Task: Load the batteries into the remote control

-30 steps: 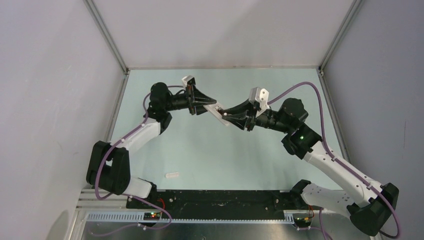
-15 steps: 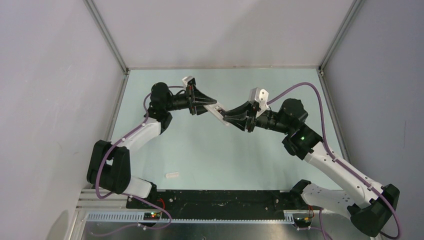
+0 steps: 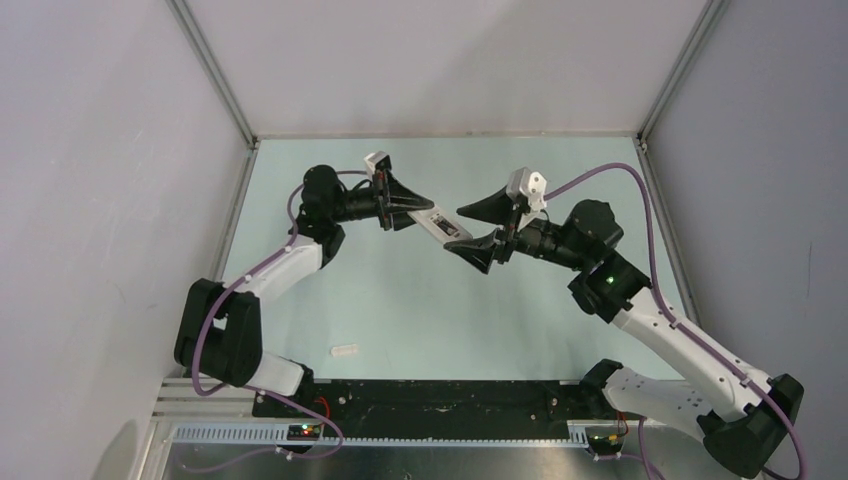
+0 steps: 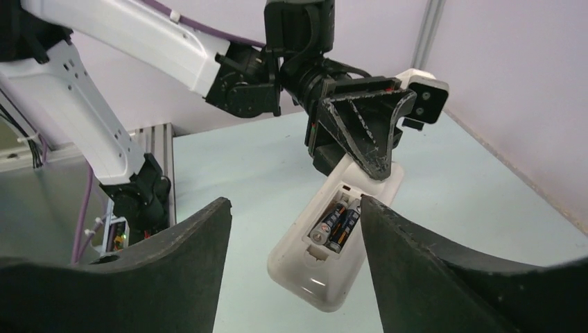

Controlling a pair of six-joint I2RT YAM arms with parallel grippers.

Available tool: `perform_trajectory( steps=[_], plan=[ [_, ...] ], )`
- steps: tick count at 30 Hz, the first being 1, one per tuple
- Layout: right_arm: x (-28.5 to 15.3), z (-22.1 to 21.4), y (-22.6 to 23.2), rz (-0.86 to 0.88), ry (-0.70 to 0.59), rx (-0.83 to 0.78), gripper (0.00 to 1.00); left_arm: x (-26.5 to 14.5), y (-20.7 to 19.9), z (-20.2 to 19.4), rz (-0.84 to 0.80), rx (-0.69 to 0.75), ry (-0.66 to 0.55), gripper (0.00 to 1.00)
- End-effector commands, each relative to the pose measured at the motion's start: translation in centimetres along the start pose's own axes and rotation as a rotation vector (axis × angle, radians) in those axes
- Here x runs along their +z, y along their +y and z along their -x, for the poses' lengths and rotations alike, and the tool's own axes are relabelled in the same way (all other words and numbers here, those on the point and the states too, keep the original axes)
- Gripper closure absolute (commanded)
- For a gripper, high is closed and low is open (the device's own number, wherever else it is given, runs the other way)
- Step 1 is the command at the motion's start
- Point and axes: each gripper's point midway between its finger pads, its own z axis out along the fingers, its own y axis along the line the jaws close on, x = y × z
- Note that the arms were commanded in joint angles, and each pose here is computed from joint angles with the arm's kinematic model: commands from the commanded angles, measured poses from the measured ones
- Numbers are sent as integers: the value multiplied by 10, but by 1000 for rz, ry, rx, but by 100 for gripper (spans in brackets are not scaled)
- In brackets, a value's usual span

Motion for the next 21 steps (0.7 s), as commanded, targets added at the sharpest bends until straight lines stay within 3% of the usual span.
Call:
perform_trajectory(
  steps=[1,4,7,13,15,21],
  plan=[
    [-9,33,0,-60,-88,58,27,2,6,-1,-2,71,22,100],
    [-13,33,-5,-118,-70,131,35,4,12,2,6,86,29,100],
    [-15,26,-8,-163,-34,203,55,4,15,3,11,107,42,100],
    [-23,-21,-9,-239,165,294,87,8,20,0,15,185,86,100],
    [-25,-30,-11,-265,201,296,92,10,20,-2,14,214,105,100],
    [-22,-49,-9,-267,289,303,97,12,18,-8,5,280,134,100]
  ],
)
